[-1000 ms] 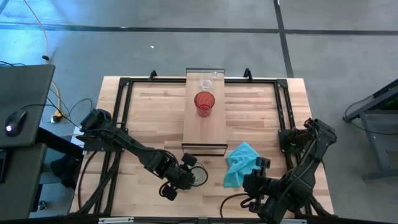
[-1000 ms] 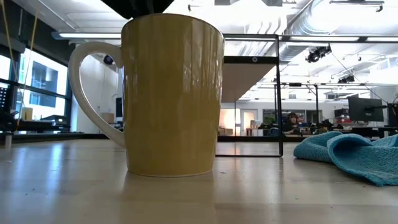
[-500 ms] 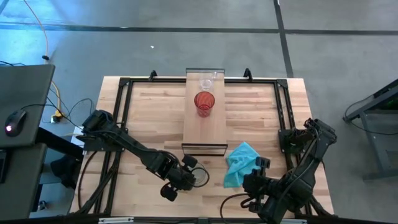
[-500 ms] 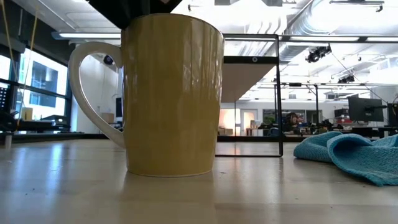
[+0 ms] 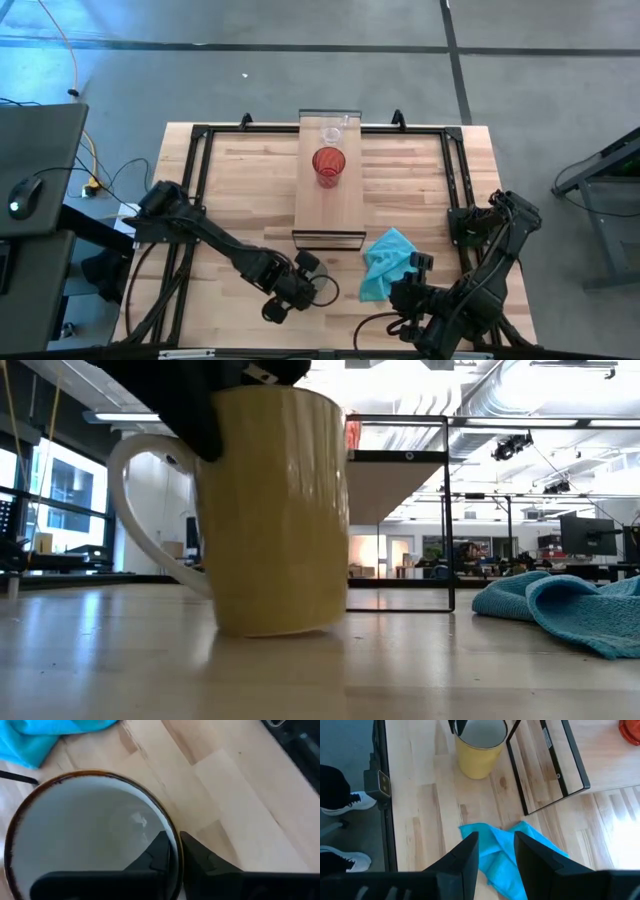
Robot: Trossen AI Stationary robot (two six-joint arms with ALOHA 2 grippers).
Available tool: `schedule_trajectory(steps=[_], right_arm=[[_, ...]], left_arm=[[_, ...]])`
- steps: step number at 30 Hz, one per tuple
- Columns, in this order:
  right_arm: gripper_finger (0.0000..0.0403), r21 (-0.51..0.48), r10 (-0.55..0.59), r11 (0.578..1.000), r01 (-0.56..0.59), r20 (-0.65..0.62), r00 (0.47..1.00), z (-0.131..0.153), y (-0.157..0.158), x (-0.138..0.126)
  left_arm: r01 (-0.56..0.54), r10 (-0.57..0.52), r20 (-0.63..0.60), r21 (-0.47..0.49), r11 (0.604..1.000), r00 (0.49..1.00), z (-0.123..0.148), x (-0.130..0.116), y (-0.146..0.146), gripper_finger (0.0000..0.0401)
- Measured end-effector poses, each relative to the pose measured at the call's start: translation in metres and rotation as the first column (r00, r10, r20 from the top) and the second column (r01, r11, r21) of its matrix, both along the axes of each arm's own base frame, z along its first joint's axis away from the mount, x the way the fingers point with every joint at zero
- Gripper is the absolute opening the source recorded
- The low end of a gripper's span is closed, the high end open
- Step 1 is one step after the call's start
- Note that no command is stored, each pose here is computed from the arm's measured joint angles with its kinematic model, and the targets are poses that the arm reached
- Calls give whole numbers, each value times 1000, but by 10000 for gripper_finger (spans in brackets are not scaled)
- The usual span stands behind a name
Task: Stack small to large cups/mugs on shelf
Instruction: Put the yellow mug on the shelf
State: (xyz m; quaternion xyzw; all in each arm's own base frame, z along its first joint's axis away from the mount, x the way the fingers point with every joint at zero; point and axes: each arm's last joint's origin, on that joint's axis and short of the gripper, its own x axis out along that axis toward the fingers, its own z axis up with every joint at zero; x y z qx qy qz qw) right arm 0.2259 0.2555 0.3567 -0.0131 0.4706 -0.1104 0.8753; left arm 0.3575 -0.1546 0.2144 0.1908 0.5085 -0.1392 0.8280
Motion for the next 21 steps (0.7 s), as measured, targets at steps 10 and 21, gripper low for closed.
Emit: schedule_trajectory(steps=[10,21], right_arm=[[117,-6,10,1000,-10,0,1000,0,1,-1],[117,-3,20,1000,-20,8,1000,0,6,-7]], left_arm=[[11,-12,32,26,1000,999,38,7,-3,12],[14,-15,34,29,999,999,105,2,0,10]])
